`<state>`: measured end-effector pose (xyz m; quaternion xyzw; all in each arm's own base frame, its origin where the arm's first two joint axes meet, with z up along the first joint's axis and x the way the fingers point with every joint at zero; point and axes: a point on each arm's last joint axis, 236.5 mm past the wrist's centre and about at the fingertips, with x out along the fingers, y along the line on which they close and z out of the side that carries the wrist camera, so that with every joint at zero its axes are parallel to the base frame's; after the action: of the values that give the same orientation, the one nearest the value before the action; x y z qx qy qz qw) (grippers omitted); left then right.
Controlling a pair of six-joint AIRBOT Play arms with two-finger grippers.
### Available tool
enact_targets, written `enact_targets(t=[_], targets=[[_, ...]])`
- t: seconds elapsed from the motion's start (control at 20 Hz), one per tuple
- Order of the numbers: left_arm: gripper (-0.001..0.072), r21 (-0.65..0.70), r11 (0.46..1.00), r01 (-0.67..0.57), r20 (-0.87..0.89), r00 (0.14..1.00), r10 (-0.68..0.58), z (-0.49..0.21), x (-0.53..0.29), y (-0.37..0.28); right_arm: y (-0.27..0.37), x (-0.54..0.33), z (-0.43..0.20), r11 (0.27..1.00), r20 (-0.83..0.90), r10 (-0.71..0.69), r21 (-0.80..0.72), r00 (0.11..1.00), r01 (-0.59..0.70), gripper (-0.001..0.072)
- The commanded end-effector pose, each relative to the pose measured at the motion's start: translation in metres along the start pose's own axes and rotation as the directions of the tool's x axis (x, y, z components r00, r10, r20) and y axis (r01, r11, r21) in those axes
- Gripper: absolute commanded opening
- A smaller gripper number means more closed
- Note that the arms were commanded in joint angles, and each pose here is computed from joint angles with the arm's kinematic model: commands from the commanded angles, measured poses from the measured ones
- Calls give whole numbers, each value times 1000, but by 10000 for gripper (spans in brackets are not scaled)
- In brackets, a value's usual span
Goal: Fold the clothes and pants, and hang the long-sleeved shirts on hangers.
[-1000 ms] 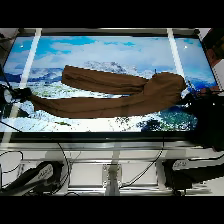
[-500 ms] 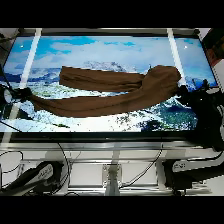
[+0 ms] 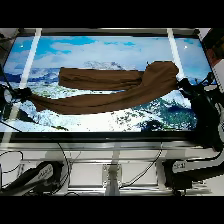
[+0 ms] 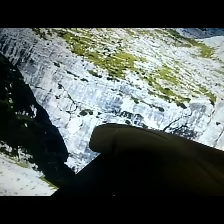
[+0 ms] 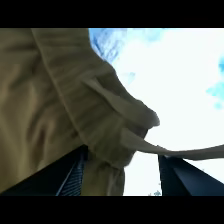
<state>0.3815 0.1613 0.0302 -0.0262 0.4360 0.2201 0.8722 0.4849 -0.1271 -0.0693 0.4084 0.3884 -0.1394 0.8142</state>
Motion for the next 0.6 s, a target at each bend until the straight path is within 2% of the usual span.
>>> enact_targets(t=[0.0, 0.05, 0.15, 0.4, 0.55], targets=[[20, 1, 1000, -1, -1, 1000, 1, 0, 0, 0, 6, 0, 6, 999, 25, 20, 30, 999, -21, 517], [20, 1, 1000, -1, -1, 1000, 1, 0, 0, 0, 8, 0, 4, 999, 18, 30, 44, 999, -30, 518], [20, 1, 1000, 0, -1, 1000, 0, 0, 0, 0, 11, 1, -2, 997, -8, 44, 70, 999, -44, 595], [20, 1, 1000, -1, -1, 1000, 1, 0, 0, 0, -2, 13, -29, 972, -109, 14, 234, 994, 12, 591], [20, 0, 1000, 0, -1, 1000, 0, 0, 0, 0, -8, 27, -34, 967, -106, -4, 252, 994, 31, 551]])
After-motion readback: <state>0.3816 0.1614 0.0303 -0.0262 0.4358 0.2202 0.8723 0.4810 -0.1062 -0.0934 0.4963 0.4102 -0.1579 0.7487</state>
